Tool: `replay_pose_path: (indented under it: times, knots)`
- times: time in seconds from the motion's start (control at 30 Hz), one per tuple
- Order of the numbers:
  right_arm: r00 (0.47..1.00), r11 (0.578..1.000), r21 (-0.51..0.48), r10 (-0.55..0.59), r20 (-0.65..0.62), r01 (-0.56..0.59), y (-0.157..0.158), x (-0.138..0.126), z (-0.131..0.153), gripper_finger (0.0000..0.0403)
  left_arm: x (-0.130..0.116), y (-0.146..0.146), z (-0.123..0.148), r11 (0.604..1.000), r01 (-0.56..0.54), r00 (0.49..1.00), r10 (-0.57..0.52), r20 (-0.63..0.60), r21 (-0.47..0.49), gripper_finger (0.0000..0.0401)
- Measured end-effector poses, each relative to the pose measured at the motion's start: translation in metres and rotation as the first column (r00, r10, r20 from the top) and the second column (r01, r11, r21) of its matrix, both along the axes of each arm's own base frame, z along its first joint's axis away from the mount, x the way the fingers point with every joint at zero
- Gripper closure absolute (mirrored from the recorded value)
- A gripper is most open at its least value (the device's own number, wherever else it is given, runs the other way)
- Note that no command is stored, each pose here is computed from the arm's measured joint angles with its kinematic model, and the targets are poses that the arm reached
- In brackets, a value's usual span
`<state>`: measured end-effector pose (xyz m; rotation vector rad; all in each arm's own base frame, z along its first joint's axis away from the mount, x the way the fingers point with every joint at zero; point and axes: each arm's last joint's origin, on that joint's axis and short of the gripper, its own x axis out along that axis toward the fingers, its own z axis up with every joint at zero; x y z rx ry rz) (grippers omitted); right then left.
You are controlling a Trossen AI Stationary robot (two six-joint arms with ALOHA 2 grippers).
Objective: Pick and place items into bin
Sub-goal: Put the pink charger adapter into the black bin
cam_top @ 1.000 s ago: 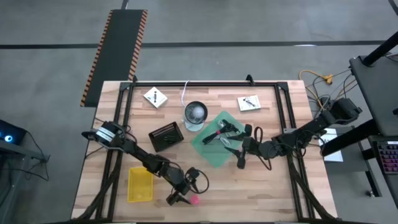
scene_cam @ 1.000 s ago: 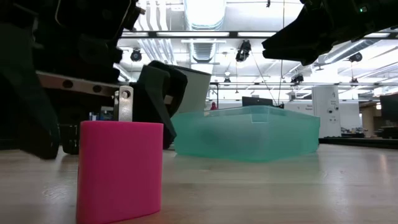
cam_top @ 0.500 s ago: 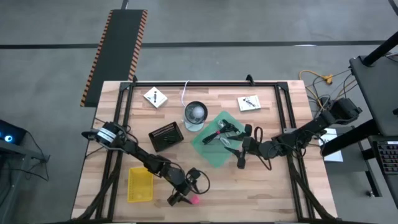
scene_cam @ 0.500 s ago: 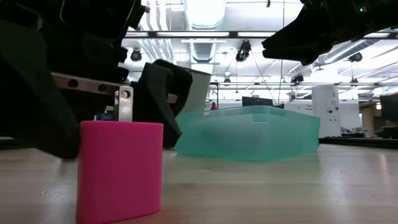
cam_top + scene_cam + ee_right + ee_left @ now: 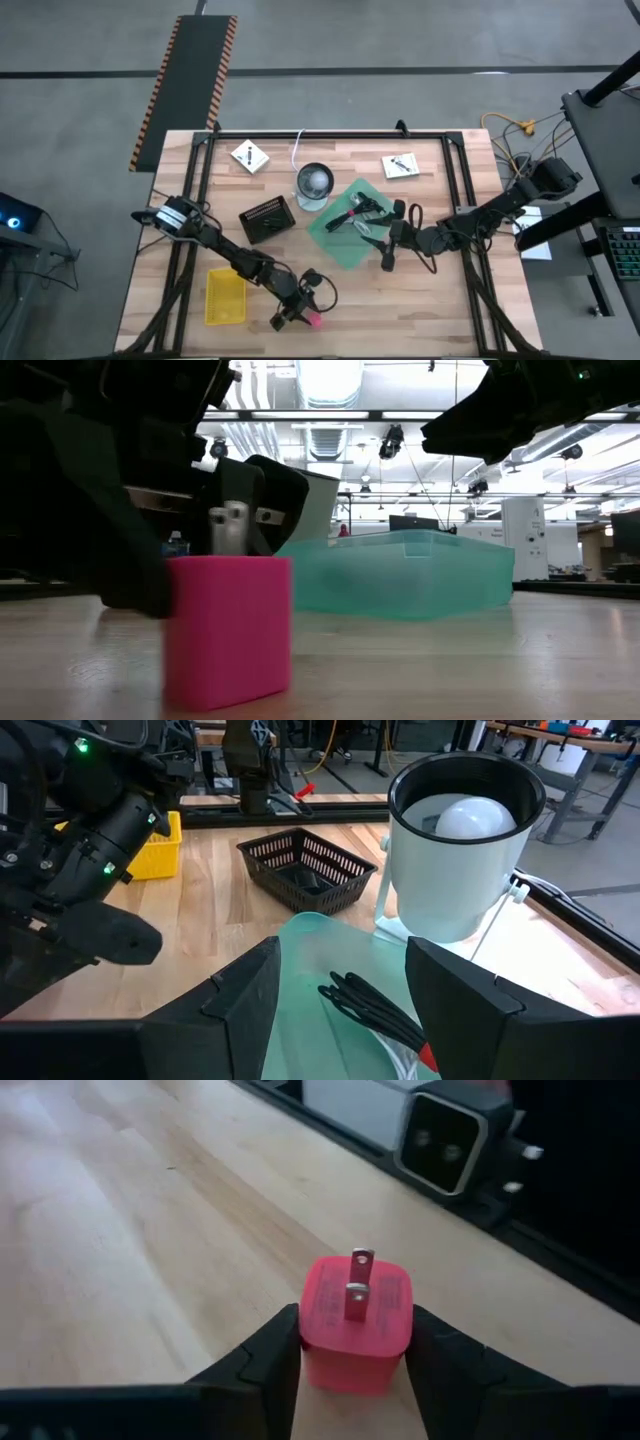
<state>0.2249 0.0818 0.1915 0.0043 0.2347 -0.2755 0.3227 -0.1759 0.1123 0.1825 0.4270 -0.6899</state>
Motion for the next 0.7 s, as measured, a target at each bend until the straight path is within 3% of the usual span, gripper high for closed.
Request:
replay_pose_path:
  times: [0.23, 0.47, 0.53, 0.7]
  knots:
    - [1.000, 1.000, 0.007, -0.002, 0.002, 0.002, 0.000, 0.000, 0.000, 0.0202, -0.002, 0.003, 0.008, 0.998, -0.048, 0.999, 0.048, -0.012, 0.033, 0.0265]
    - [1.000, 1.000, 0.007, -0.002, 0.002, 0.002, 0.000, 0.000, 0.000, 0.0202, -0.023, 0.020, 0.048, 0.968, -0.174, 0.976, 0.194, -0.099, 0.180, 0.0265]
    - [1.000, 1.000, 0.007, -0.002, 0.002, 0.002, 0.000, 0.000, 0.000, 0.0202, -0.030, 0.028, 0.063, 0.937, -0.267, 0.953, 0.292, -0.085, 0.223, 0.0265]
    - [1.000, 1.000, 0.006, -0.010, 0.003, 0.010, -0.001, 0.000, 0.000, 0.0202, -0.051, 0.062, 0.078, 0.793, -0.498, 0.835, 0.547, -0.051, 0.350, 0.0265]
